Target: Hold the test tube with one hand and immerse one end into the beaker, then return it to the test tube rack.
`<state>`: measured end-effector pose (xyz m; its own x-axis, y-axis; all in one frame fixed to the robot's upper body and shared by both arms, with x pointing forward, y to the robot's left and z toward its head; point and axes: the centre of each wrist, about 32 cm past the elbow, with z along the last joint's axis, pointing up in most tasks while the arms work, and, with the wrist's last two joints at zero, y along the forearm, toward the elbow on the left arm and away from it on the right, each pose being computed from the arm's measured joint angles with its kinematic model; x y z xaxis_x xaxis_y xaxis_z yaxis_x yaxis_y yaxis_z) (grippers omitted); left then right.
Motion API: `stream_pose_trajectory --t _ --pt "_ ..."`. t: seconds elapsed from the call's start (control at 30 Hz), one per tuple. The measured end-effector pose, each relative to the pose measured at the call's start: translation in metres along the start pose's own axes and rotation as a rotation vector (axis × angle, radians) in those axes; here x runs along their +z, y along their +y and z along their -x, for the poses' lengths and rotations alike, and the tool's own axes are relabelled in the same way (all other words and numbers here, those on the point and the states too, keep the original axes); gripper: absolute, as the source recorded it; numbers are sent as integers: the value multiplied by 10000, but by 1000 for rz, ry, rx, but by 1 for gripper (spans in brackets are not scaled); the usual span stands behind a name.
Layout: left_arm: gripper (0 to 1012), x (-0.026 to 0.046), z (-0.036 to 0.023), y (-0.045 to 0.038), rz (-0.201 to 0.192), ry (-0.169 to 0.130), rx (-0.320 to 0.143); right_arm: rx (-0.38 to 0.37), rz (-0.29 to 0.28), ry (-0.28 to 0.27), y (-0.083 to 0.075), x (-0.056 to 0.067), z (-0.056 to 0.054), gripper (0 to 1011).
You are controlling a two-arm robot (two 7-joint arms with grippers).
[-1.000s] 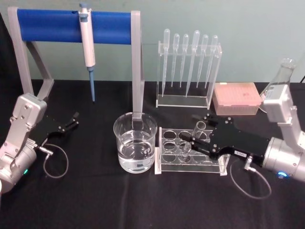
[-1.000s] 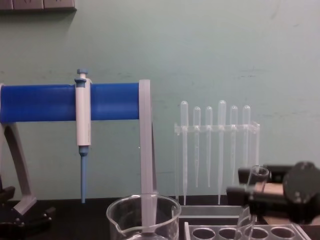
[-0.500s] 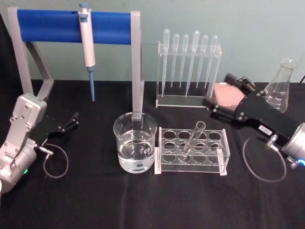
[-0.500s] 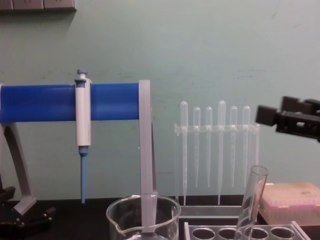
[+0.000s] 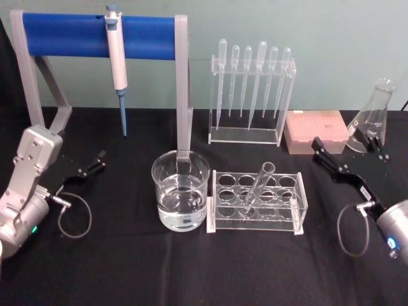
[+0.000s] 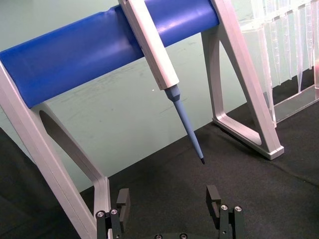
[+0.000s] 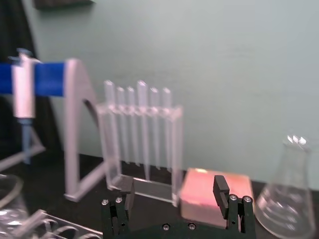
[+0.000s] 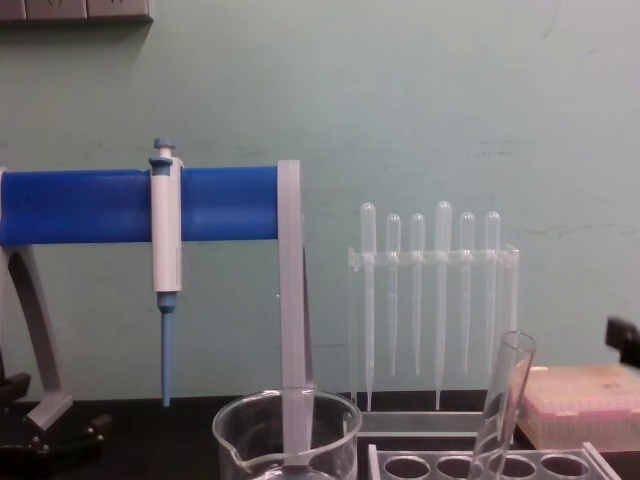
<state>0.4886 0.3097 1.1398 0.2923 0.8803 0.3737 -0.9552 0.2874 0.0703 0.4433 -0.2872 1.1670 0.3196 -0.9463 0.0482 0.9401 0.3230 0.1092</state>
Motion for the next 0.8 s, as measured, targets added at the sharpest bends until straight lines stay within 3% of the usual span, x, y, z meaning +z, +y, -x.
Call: stream_pose_trajectory --t 0.1,0.27,0.8 --pt "1000 0 0 0 0 0 0 -43 15 -8 -10 -113 40 1002" --pt "1000 0 0 0 0 0 0 -52 20 -20 -14 -187 43 1002" --pt "1000 0 0 0 0 0 0 -44 16 -22 -12 -185 34 1003"
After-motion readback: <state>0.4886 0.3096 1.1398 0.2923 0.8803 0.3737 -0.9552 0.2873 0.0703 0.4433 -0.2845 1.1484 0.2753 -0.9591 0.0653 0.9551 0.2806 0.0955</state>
